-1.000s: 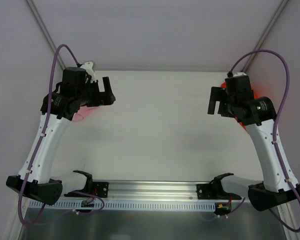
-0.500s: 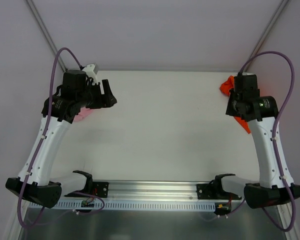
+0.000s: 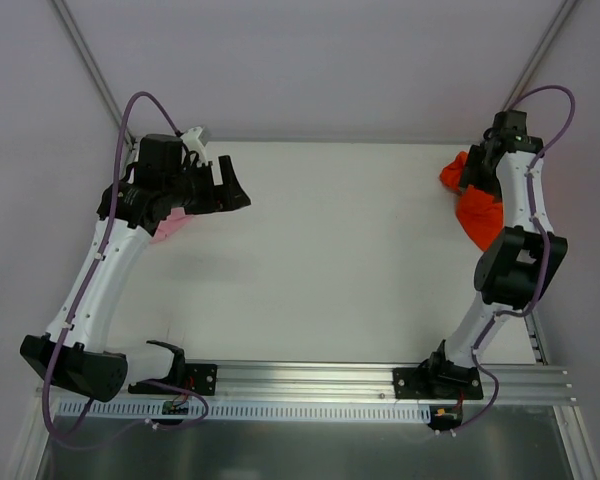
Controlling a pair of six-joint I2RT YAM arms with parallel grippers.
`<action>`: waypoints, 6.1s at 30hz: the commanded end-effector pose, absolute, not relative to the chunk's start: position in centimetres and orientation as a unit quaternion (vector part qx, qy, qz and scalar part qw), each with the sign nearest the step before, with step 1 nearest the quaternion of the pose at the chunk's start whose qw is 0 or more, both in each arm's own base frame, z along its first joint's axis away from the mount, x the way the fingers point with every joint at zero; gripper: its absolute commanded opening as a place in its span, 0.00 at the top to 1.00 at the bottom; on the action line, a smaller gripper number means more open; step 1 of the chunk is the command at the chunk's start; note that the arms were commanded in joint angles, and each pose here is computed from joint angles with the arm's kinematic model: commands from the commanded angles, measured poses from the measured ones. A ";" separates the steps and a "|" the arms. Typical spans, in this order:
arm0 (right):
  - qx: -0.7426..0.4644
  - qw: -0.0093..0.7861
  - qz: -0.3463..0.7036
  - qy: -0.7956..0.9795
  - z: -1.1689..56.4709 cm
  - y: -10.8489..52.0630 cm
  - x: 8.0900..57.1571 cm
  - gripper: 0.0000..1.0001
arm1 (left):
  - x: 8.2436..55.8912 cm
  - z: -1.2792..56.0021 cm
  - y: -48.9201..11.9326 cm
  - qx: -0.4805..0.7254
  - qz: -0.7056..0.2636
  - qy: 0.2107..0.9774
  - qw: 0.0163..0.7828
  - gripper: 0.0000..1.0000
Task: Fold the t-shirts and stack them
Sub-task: Grab crumpled tshirt from the corner of the board with the right arm, then move the tshirt to the center of the board, then flatten out the tshirt
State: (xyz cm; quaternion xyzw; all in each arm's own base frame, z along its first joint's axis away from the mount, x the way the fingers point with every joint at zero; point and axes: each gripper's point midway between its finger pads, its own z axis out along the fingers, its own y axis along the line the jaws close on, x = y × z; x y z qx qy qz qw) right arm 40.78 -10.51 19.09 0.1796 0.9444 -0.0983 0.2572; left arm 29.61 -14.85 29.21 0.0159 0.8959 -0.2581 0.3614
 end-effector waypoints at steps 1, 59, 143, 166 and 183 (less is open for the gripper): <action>0.173 0.282 -0.093 0.939 19.5 -11.9 44.0 0.25 | 29.5 31.0 -15.4 0.021 -0.283 0.881 0.379 0.17; 0.188 0.237 -0.002 0.953 5.6 -15.7 52.2 0.99 | 26.2 28.6 -11.8 -0.023 -0.218 0.890 0.400 0.37; -0.100 0.377 0.084 0.917 28.6 20.6 31.2 0.00 | 25.9 27.3 -17.9 0.028 -0.357 0.882 0.307 0.41; 0.176 0.274 0.060 0.944 16.8 7.1 28.0 0.19 | 32.1 18.8 -30.1 0.206 -0.315 0.894 0.244 0.55; 0.202 0.269 0.035 0.941 16.5 3.8 26.3 0.14 | 33.4 13.7 -33.2 0.377 -0.279 0.842 0.268 0.27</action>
